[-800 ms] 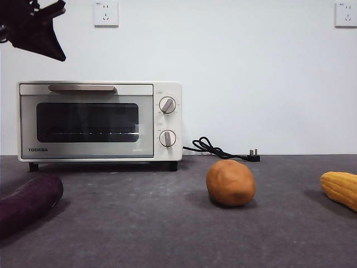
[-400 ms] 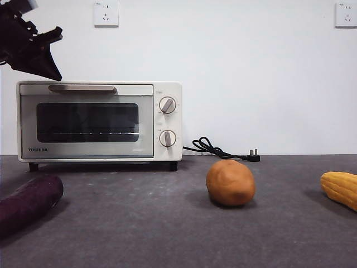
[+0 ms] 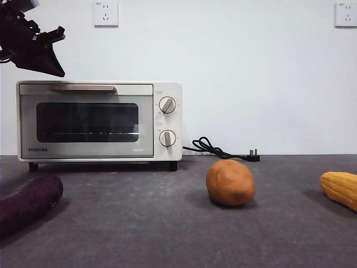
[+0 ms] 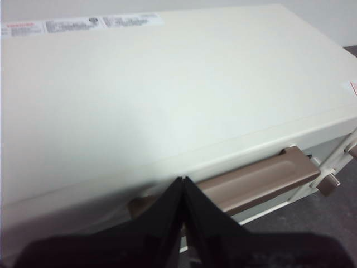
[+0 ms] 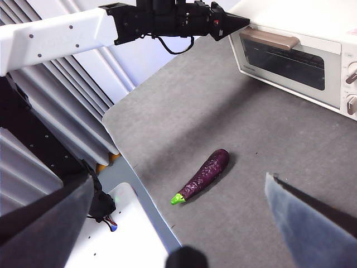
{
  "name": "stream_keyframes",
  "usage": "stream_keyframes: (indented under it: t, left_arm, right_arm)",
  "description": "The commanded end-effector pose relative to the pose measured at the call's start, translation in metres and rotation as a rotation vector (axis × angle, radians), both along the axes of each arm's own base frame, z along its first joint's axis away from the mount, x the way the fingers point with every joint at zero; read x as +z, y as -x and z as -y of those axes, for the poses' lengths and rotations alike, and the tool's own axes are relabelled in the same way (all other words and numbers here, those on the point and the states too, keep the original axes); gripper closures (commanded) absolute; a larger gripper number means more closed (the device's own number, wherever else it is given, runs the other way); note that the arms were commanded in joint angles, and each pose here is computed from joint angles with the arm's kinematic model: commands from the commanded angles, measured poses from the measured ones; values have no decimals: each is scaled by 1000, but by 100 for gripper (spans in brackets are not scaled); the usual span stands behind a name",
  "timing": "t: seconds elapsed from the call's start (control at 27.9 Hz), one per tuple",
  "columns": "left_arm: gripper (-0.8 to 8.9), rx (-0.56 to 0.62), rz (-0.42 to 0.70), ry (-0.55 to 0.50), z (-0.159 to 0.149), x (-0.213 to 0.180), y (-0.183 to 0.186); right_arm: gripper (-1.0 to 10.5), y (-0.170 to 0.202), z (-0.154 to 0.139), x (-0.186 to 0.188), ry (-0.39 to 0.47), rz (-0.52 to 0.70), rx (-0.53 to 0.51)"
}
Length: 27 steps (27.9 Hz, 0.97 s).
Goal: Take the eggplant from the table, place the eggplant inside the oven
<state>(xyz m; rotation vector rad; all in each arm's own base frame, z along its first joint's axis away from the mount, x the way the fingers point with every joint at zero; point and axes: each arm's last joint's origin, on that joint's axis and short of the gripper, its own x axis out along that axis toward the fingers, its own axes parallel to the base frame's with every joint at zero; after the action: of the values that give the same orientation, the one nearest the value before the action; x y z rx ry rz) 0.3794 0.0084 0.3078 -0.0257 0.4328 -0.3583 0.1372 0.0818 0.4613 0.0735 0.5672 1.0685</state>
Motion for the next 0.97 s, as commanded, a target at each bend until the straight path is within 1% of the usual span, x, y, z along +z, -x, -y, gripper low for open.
stream_keyframes:
  t: [0.04,0.29,0.61,0.79,0.97]
  left_arm:
    - [820,-2,-1,-5,-1,-4,-3]
    - [820,-3,-8,-5,-1,-8,-6]
    - [820,-9,-75,-3,1,-28,-15]
    - [820,-21,-136,-1,5,-36,-15]
    - [820,-61,-212,-14,16,-43,-10]
  right_arm:
    - [376,0,0,1,-1,9,4]
    - [376,0,0,1,0,8,4]
    - [379,0,0,1,0,6,4]
    - [379,0,0,1,0,8,4]
    - [379,0,0,1,-1,11,4]
